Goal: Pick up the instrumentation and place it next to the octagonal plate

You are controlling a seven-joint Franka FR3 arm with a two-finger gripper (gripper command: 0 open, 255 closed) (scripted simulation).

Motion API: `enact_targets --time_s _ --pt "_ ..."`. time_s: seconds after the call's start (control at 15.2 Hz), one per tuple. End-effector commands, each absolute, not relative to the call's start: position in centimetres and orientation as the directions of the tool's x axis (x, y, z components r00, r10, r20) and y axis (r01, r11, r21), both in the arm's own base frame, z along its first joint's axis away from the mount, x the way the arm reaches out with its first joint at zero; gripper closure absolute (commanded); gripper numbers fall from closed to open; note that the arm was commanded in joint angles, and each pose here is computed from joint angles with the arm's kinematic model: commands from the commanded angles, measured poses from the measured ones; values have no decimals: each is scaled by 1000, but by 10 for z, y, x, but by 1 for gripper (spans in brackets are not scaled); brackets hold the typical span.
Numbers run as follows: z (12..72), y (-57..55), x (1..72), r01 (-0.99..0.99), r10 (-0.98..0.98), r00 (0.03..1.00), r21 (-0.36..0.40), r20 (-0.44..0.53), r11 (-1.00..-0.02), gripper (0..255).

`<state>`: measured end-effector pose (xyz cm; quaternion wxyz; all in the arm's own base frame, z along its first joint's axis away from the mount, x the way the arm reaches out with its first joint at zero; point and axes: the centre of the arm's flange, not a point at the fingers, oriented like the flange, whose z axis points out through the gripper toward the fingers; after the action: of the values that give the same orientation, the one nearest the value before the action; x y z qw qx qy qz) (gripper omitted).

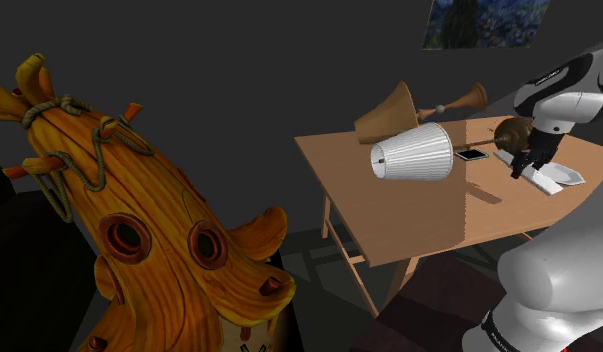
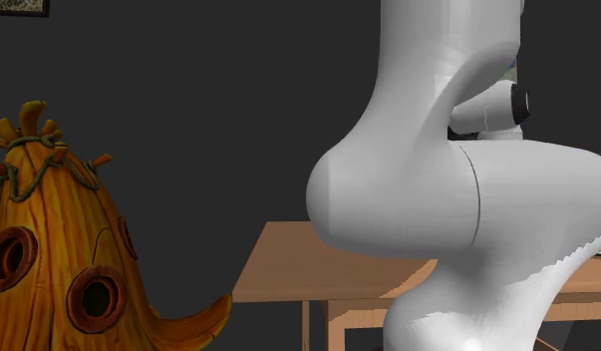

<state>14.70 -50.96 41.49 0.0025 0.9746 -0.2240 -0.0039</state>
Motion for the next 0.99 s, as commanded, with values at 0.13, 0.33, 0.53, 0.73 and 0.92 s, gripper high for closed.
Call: enact_targets --time_s 0.13,0.33,0.53,0.73,0.92 --pt "415 -545 105 -441 -441 897 8 -8 -897 255" --pt "405 -554 94 -441 -441 897 8 -8 -897 255" --pt "389 -554 94 -441 -441 897 8 -8 -897 255" --pt "373 -554 94 -441 -441 897 8 -8 -897 255" --pt "357 -554 94 -441 -441 897 8 -8 -897 255"
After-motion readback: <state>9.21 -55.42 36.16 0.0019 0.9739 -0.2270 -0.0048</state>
